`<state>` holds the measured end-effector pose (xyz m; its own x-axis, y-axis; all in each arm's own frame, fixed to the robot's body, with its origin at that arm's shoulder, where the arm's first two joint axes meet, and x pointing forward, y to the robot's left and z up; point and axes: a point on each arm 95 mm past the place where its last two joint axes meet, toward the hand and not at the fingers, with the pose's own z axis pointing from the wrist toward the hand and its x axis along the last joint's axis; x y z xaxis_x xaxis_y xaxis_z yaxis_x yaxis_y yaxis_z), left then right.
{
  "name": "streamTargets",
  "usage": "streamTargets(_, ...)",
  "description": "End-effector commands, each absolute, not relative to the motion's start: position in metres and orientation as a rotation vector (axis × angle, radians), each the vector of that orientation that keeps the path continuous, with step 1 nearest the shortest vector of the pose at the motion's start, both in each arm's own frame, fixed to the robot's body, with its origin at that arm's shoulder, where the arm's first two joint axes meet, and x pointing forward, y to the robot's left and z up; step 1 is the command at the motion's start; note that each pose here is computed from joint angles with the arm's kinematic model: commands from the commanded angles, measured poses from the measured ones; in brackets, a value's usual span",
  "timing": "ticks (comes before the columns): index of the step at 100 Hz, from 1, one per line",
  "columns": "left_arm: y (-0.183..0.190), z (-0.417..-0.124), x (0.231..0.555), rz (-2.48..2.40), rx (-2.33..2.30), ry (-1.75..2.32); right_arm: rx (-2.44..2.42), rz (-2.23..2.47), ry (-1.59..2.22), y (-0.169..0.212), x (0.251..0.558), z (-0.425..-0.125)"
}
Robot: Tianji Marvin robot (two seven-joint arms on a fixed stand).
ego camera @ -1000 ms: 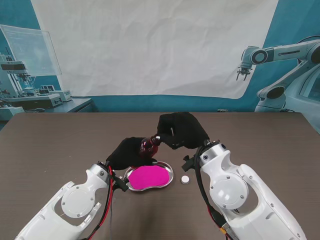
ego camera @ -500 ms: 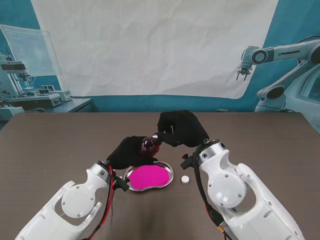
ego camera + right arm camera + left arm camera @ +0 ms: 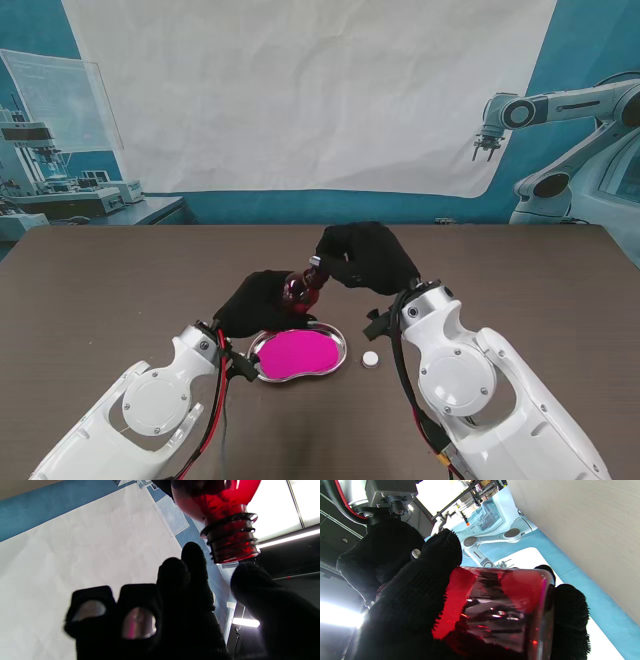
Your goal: Collect the cotton balls from the tray into a sample bottle
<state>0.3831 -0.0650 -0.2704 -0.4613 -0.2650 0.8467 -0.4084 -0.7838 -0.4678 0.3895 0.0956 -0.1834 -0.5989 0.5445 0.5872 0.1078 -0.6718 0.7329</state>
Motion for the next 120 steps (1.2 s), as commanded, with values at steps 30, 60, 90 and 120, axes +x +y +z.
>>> streamTargets(30, -0.066, -0.267, 0.381, 2.41, 1.57, -0.997, 1.225, 2.319, 1.112, 0.095, 0.391, -0.185)
streamTargets(60, -0.061, -0.271, 0.377, 2.41, 1.595, -0.996, 1.222, 2.169, 1.112, 0.069, 0.407, -0.187)
streamTargets(90, -0.058, -0.274, 0.373, 2.413, 1.606, -1.002, 1.211, 1.991, 1.269, 0.041, 0.413, -0.226)
streamTargets(120, -0.056, -0.276, 0.37, 2.413, 1.625, -0.996, 1.086, 1.868, 1.466, 0.034, 0.411, -0.278)
